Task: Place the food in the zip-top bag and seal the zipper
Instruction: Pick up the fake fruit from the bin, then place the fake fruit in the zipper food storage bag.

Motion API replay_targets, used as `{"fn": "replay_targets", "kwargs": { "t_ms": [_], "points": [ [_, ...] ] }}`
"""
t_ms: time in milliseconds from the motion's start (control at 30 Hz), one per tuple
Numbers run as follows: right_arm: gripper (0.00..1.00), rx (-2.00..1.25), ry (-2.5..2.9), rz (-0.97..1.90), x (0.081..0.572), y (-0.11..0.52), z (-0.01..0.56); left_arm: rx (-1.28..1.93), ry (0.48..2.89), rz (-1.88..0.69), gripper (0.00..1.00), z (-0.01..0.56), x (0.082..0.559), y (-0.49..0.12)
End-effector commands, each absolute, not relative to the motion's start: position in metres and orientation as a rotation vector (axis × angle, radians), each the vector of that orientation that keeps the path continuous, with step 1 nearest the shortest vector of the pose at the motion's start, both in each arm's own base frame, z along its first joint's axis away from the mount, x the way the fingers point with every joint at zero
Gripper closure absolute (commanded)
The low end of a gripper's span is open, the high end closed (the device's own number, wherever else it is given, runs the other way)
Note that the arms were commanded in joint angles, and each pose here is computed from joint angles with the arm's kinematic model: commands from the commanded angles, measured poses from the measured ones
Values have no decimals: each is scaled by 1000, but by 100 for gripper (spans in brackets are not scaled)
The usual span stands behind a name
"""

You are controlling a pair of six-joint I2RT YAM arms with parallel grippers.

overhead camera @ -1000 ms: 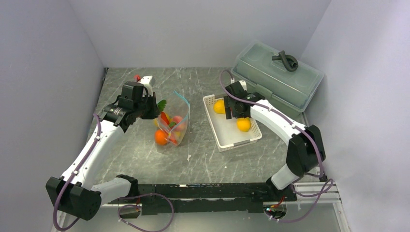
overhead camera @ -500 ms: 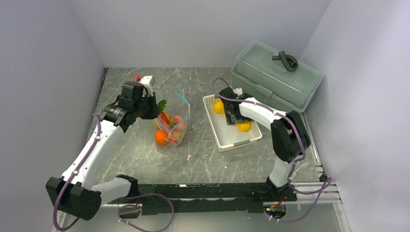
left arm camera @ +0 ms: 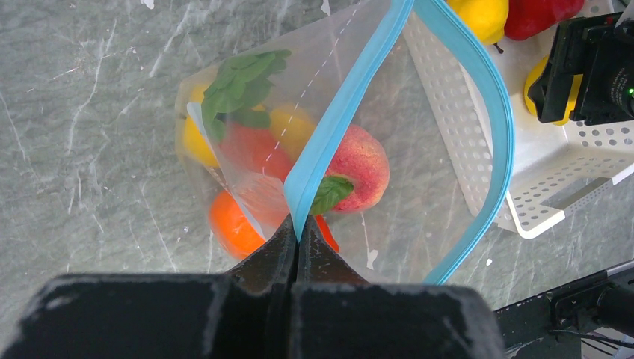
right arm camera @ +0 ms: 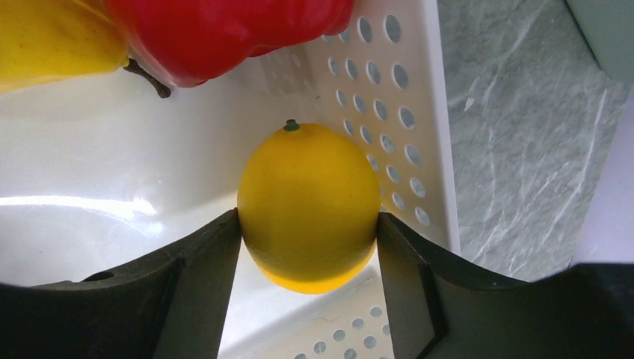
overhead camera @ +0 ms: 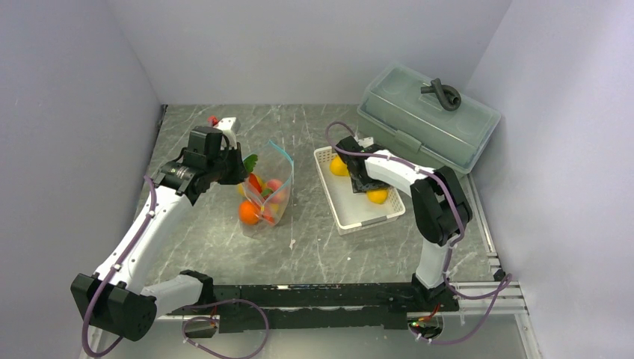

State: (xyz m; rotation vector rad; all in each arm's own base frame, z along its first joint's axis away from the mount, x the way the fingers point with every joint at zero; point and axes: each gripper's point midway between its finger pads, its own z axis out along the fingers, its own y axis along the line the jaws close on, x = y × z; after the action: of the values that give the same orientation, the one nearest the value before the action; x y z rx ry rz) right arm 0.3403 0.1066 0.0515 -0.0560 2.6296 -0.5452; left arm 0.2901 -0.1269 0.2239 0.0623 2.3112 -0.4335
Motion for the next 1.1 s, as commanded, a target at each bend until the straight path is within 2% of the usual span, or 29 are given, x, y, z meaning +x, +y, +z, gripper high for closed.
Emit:
{"fn": "replay_targets", "kwargs": {
  "t_ms": [0,167,333,633,1067],
  "points": [
    [39,3,2563,-589,352,101,67,95,2262,-467,100,235,289,-132],
    [58,17,2548,-545,352,104,77,92,2262,-464,100,235,289,-131],
    [67,38,2501,-410,353,113,108,94,2261,-465,100,235,289,-132],
    [72,43,2362,-147,354,138,176,92,2265,-462,100,234,290,-132],
    [72,-184,2069,469,336,236,295,91,2270,-458,100,233,290,-132]
  ]
}}
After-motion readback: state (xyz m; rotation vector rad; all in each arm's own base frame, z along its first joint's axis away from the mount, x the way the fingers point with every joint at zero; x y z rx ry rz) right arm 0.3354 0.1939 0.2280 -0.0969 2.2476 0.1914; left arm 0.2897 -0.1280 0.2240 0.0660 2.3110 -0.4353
